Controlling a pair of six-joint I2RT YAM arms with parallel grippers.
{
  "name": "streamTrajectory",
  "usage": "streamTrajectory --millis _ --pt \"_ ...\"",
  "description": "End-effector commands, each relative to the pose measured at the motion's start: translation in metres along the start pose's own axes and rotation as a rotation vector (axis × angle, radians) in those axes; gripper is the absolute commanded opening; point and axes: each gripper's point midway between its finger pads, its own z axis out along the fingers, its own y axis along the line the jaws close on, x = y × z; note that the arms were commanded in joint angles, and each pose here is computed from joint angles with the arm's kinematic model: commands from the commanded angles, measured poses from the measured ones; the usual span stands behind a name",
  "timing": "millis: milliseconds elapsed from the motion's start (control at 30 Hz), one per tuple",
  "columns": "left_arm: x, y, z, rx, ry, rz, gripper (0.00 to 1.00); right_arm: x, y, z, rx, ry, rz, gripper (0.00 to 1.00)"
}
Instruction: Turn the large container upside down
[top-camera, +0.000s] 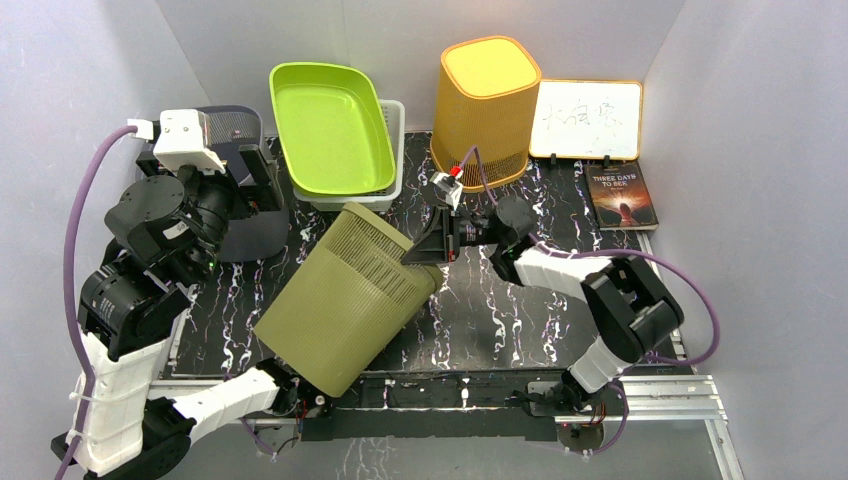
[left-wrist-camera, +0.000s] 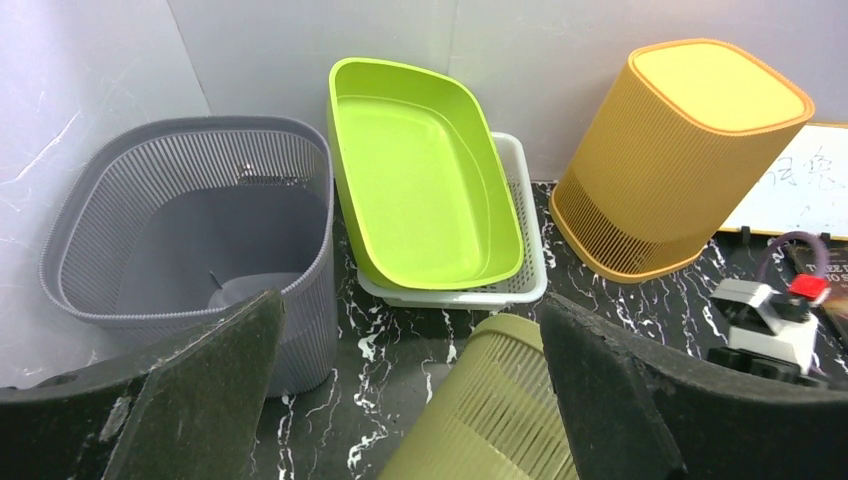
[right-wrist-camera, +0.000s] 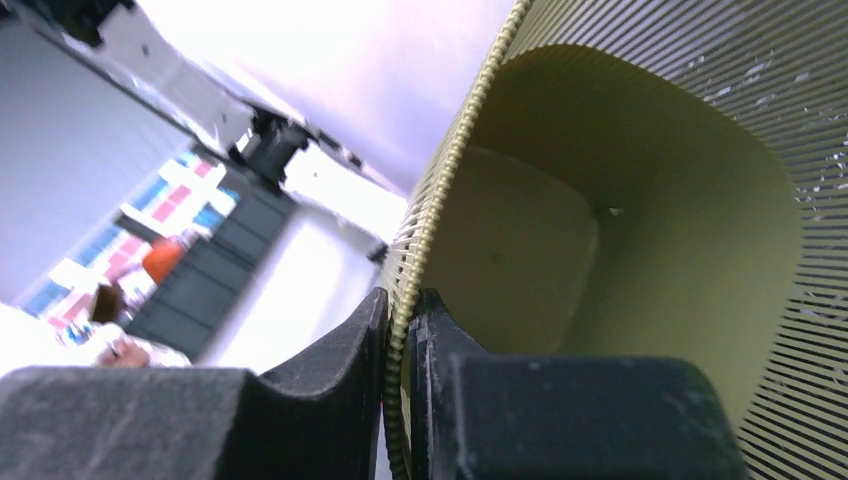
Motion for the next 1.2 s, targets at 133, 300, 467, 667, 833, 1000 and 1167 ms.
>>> streamTrajectory --millis 133,300,467,667,833,1000,1167 --pt "-0.022 -0.001 -0.005 0.018 -0.029 -0.01 0.98 -0.072 0.085 0.013 -0.313 -0.434 -0.269 0.0" --pt "-0.027 -0.005 -0.001 0.024 -0.034 -0.002 0.98 -0.089 0.074 0.03 -0.329 -0.501 -0.265 0.0" --pt "-0.024 -0.007 0.004 0.02 -0.02 0.017 0.98 -0.1 0.051 0.046 -0.332 -0.547 -0.19 0.0" --pt "-0.023 -0.002 0.003 -0.006 -0.018 0.031 0.98 -0.091 0.007 0.038 -0.239 -0.57 -0.088 0.0" --pt "-0.019 0.001 0.003 -0.016 -0.009 0.038 0.98 -0.082 -0.045 -0.004 -0.074 -0.61 0.004 0.0" --pt "-0.016 0.003 0.002 -0.028 -0.004 0.039 0.98 -0.081 -0.064 -0.054 0.055 -0.65 0.004 0.0" --pt "-0.016 0.003 0.002 -0.025 -0.005 0.031 0.98 -0.076 -0.081 -0.098 0.151 -0.674 0.045 0.0"
